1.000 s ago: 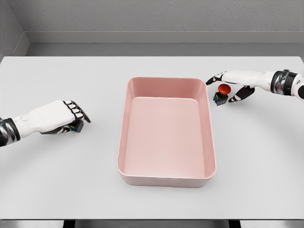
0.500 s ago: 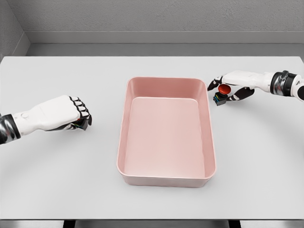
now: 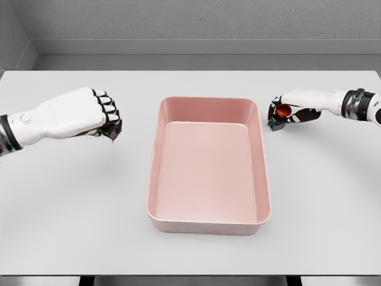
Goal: Put the industrial switch in the basket with both arms
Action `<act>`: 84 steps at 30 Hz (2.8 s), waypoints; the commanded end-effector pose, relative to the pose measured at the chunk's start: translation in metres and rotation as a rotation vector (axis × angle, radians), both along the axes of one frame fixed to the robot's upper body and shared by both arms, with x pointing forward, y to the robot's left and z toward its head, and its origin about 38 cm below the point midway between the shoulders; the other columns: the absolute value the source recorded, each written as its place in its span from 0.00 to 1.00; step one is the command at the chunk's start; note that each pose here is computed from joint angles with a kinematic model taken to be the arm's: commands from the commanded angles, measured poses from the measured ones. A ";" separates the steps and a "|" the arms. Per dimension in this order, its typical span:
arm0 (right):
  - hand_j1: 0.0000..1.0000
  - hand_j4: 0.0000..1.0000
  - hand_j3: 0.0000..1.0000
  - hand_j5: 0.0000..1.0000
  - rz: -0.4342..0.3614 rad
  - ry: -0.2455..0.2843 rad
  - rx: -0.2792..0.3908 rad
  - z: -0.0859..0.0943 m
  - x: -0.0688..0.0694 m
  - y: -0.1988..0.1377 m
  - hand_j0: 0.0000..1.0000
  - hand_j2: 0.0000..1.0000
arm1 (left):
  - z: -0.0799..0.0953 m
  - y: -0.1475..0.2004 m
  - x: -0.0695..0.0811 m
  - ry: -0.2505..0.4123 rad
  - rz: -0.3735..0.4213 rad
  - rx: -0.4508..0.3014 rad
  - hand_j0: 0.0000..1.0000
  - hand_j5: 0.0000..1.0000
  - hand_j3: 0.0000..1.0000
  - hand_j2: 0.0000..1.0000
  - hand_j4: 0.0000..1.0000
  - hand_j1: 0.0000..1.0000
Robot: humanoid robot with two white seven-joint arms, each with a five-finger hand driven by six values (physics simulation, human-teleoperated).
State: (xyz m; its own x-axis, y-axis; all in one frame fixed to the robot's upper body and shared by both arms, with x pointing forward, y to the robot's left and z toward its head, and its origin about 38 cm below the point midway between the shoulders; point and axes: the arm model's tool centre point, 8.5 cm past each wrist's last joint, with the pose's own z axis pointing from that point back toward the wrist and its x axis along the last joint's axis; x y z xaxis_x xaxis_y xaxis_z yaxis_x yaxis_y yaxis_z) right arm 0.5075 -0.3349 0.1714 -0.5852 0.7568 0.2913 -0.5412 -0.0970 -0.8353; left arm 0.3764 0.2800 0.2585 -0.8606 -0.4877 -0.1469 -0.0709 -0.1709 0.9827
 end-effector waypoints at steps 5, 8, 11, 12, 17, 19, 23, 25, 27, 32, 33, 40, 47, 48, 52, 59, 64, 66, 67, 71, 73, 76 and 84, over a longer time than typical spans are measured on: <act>0.48 0.48 0.48 0.48 -0.004 -0.001 -0.005 0.003 0.000 -0.003 0.48 0.48 | 0.004 -0.014 0.002 -0.008 -0.028 -0.045 0.34 0.34 0.34 0.34 0.34 0.34; 0.48 0.48 0.48 0.48 0.001 -0.016 -0.006 0.011 0.003 -0.002 0.48 0.48 | 0.005 -0.024 0.004 -0.016 -0.044 -0.073 0.34 0.34 0.34 0.34 0.34 0.34; 0.47 0.47 0.47 0.47 0.001 -0.014 -0.016 0.014 0.003 -0.005 0.47 0.47 | 0.008 -0.031 0.005 -0.024 -0.057 -0.094 0.34 0.34 0.34 0.34 0.34 0.34; 0.47 0.47 0.47 0.47 0.002 -0.018 -0.017 0.016 0.003 -0.005 0.47 0.47 | 0.009 -0.034 0.006 -0.027 -0.063 -0.100 0.34 0.34 0.34 0.34 0.34 0.34; 0.45 0.45 0.45 0.45 0.019 -0.023 -0.025 0.023 0.005 -0.001 0.45 0.45 | 0.008 -0.055 0.007 -0.025 -0.111 -0.120 0.34 0.34 0.34 0.34 0.34 0.34; 0.45 0.45 0.45 0.45 0.021 -0.032 -0.026 0.028 0.007 0.000 0.45 0.45 | 0.011 -0.066 0.008 -0.029 -0.142 -0.113 0.34 0.34 0.34 0.34 0.34 0.34; 0.45 0.45 0.45 0.45 0.050 -0.049 -0.037 0.040 0.006 0.005 0.45 0.45 | 0.011 -0.098 0.008 -0.022 -0.207 -0.134 0.34 0.34 0.34 0.34 0.34 0.34; 0.45 0.45 0.45 0.45 0.053 -0.055 -0.046 0.043 0.004 0.002 0.45 0.45 | 0.008 -0.111 0.007 -0.007 -0.229 -0.138 0.34 0.34 0.34 0.34 0.34 0.34; 0.45 0.45 0.45 0.45 0.069 -0.074 -0.049 0.052 0.002 0.003 0.45 0.45 | -0.002 -0.126 0.003 0.027 -0.264 -0.087 0.34 0.34 0.34 0.34 0.34 0.34; 0.45 0.45 0.45 0.45 0.079 -0.104 -0.060 0.067 0.000 0.000 0.45 0.45 | -0.019 -0.160 -0.005 0.082 -0.326 -0.029 0.34 0.34 0.34 0.34 0.34 0.34; 0.45 0.45 0.45 0.45 0.101 -0.115 -0.058 0.072 -0.001 0.006 0.45 0.45 | -0.024 -0.168 -0.008 0.098 -0.347 -0.014 0.34 0.34 0.34 0.34 0.34 0.34; 0.45 0.45 0.45 0.45 0.157 -0.157 -0.073 0.089 -0.012 0.014 0.45 0.45 | -0.026 -0.175 -0.008 0.107 -0.355 -0.008 0.42 0.42 0.42 0.42 0.42 0.42; 0.45 0.45 0.45 0.45 0.210 -0.222 -0.089 0.116 -0.029 0.015 0.45 0.45 | -0.024 -0.173 -0.007 0.102 -0.352 -0.011 0.87 0.87 0.87 0.87 0.87 0.87; 0.45 0.45 0.45 0.45 0.226 -0.228 -0.088 0.118 -0.032 0.019 0.45 0.45 | -0.025 -0.172 -0.007 0.104 -0.349 -0.007 0.87 0.87 0.87 0.87 0.87 0.87; 0.45 0.45 0.45 0.45 0.280 -0.263 -0.085 0.130 -0.041 0.033 0.45 0.45 | -0.025 -0.171 -0.008 0.105 -0.348 -0.008 0.87 0.87 0.87 0.87 0.87 0.87; 0.45 0.45 0.45 0.45 0.365 -0.310 -0.078 0.144 -0.058 0.055 0.45 0.45 | 0.025 -0.042 0.007 0.129 -0.151 -0.009 1.00 1.00 1.00 1.00 1.00 1.00; 0.45 0.45 0.45 0.45 0.422 -0.319 -0.065 0.144 -0.067 0.072 0.45 0.45 | 0.033 -0.007 0.001 0.071 -0.089 -0.122 1.00 1.00 1.00 1.00 1.00 1.00; 0.45 0.45 0.45 0.45 0.456 -0.329 -0.061 0.146 -0.074 0.082 0.45 0.45 | 0.038 0.006 0.001 0.044 -0.064 -0.136 1.00 1.00 1.00 1.00 1.00 1.00; 0.45 0.45 0.45 0.45 0.461 -0.328 -0.059 0.145 -0.074 0.084 0.45 0.45 | 0.039 0.010 0.000 0.042 -0.056 -0.125 1.00 1.00 1.00 1.00 1.00 1.00; 0.45 0.45 0.45 0.45 0.502 -0.324 -0.035 0.140 -0.074 0.103 0.45 0.45 | 0.024 0.007 -0.004 0.077 -0.061 -0.119 1.00 1.00 1.00 1.00 1.00 1.00; 0.45 0.45 0.45 0.45 0.525 -0.321 -0.019 0.137 -0.074 0.115 0.45 0.45 | 0.022 0.007 -0.004 0.070 -0.061 -0.102 1.00 1.00 1.00 1.00 1.00 1.00; 0.45 0.45 0.45 0.45 0.555 -0.317 0.003 0.134 -0.075 0.130 0.45 0.45 | 0.022 0.006 -0.005 0.071 -0.063 -0.101 1.00 1.00 1.00 1.00 1.00 1.00; 1.00 1.00 1.00 1.00 0.565 -0.317 -0.005 0.134 -0.075 0.134 1.00 1.00 | 0.017 0.008 -0.005 0.084 -0.058 -0.095 1.00 1.00 1.00 1.00 1.00 1.00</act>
